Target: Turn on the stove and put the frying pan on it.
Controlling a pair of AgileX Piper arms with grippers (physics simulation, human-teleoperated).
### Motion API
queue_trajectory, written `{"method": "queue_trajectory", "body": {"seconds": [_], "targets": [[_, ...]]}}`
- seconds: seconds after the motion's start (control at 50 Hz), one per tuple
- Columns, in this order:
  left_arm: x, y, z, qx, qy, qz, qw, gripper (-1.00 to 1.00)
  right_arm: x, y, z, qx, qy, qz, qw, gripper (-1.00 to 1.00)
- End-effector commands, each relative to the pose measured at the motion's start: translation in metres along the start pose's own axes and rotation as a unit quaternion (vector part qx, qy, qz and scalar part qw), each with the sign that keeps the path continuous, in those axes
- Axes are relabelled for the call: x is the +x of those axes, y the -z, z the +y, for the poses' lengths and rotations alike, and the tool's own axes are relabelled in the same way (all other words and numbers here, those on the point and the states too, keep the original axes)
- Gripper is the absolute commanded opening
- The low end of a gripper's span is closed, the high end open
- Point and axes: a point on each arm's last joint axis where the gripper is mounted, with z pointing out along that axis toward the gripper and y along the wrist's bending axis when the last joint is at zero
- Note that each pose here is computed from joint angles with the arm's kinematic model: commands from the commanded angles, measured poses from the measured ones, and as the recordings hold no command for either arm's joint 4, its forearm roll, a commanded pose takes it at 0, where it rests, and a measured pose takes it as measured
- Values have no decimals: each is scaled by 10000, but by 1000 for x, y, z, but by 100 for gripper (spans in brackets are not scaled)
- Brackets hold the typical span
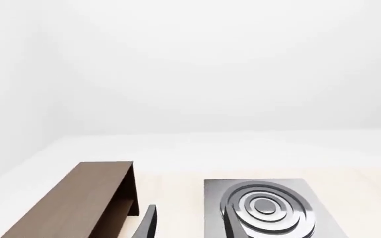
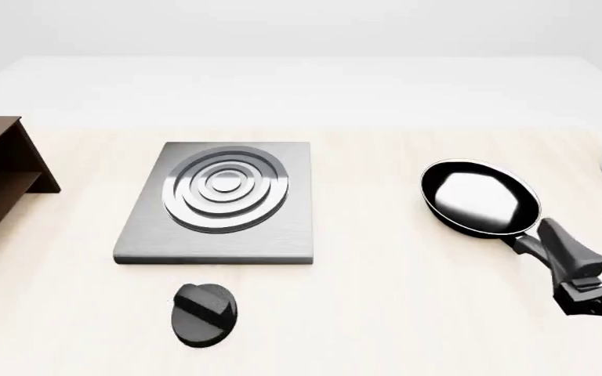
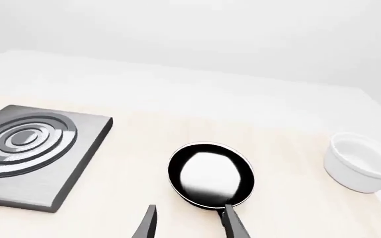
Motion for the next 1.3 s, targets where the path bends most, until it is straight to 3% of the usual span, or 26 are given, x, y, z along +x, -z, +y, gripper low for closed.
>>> {"method": "queue_trajectory", "body": {"seconds": [0.02, 0.06, 0.12, 0.2, 0.24, 0.38, 0.46, 0.74, 0.86, 1.0, 1.08, 1.12, 1.3], "targets": [[4, 0, 0, -64, 78, 3, 9999, 100, -32, -20, 8, -504, -23, 684, 9964, 100], [5, 0, 0, -74, 90, 9, 9999, 100, -45, -16, 7, -526, 177, 674, 9962, 100], [6, 0, 1, -80, 114, 35, 9999, 100, -58, -16, 10, -700, -23, 871, 9937, 100], [4, 0, 1, -80, 140, 48, 9999, 100, -66, -20, 15, -937, 76, 1150, 9889, 100], [4, 0, 0, -69, 156, 56, 9998, 100, -71, -24, 21, -1162, 44, 1378, 9836, 100], [2, 0, 0, -54, 179, 72, 9998, 100, -85, -34, 23, -1258, 306, 1924, 9727, 100], [0, 0, 0, -42, 174, 76, 9998, 100, -87, -44, 28, -1384, 471, 2456, 9583, 100], [-4, 1, 0, -17, 154, 83, 9998, 100, -94, -76, 12, -1069, 896, 3526, 9253, 100], [-6, 1, 0, -12, 144, 80, 9999, 100, -103, -88, -2, -900, 1078, 3747, 9164, 100], [-7, 1, 0, -20, 141, 78, 9999, 100, -94, -104, -23, -749, 1346, 4188, 8949, 100], [-7, 1, 1, -24, 139, 76, 9999, 100, -92, -110, -25, -771, 1378, 4281, 8898, 100], [-7, 1, 1, -25, 136, 77, 9999, 100, -87, -114, -32, -753, 1464, 4380, 8838, 100], [-6, 1, 1, -40, 158, 85, 9998, 100, -83, -122, -43, -667, 1515, 4477, 8787, 100]]}}
